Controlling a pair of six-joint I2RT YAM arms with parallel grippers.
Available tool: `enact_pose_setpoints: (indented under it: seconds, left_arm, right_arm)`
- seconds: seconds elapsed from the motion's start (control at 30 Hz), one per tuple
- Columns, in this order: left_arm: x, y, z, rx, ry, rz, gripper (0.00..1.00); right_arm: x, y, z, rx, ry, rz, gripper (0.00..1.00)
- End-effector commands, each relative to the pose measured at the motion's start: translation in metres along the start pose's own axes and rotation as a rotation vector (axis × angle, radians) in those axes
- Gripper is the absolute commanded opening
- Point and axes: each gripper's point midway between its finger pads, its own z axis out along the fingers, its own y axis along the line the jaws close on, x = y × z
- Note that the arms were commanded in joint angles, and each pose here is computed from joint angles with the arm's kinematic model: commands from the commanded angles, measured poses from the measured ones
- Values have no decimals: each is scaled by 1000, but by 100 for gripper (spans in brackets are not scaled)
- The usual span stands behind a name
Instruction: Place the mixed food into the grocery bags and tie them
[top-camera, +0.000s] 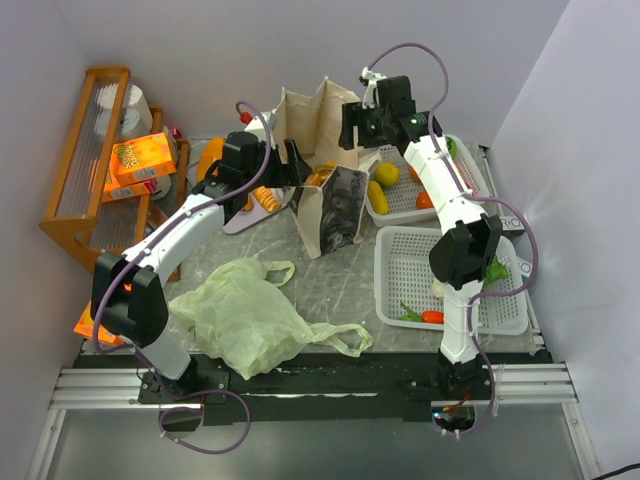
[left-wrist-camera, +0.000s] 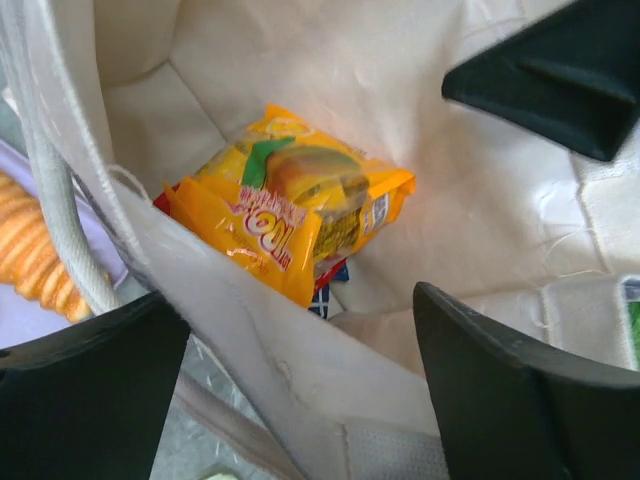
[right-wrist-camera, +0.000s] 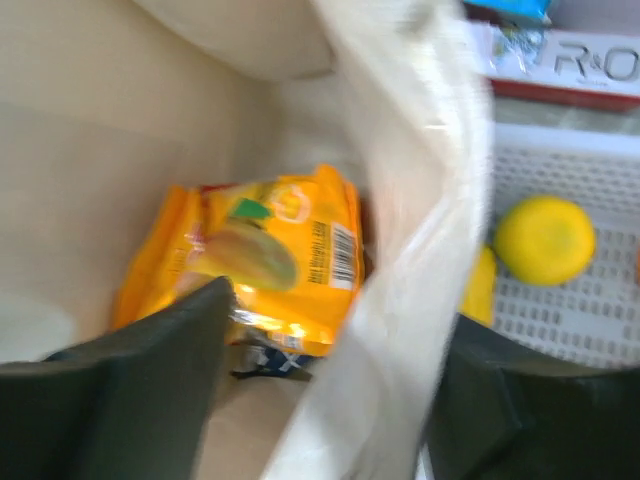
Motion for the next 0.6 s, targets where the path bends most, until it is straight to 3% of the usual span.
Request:
enact_pose_setpoints:
  seconds: [0.0, 0.17, 0.3, 0.47, 0.57]
  left_arm:
    - [-58, -30, -23, 38, -151, 67, 99]
    - [-86, -15, -60, -95, -248, 81, 96]
    - [-84, 13, -97, -159, -272, 42, 96]
    - [-38, 47, -134, -216, -180, 29, 96]
    - [20, 54, -140, -194, -24, 14, 96]
  right_arm:
    - [-65, 32, -73, -95, -203, -48, 88]
    - [-94, 42, -151, -74, -348, -77, 93]
    - [-94, 54, -216, -83, -493, -60, 94]
    - [-47, 86, -272, -206, -567, -40, 94]
    - [12, 112, -268, -327, -490, -9, 93]
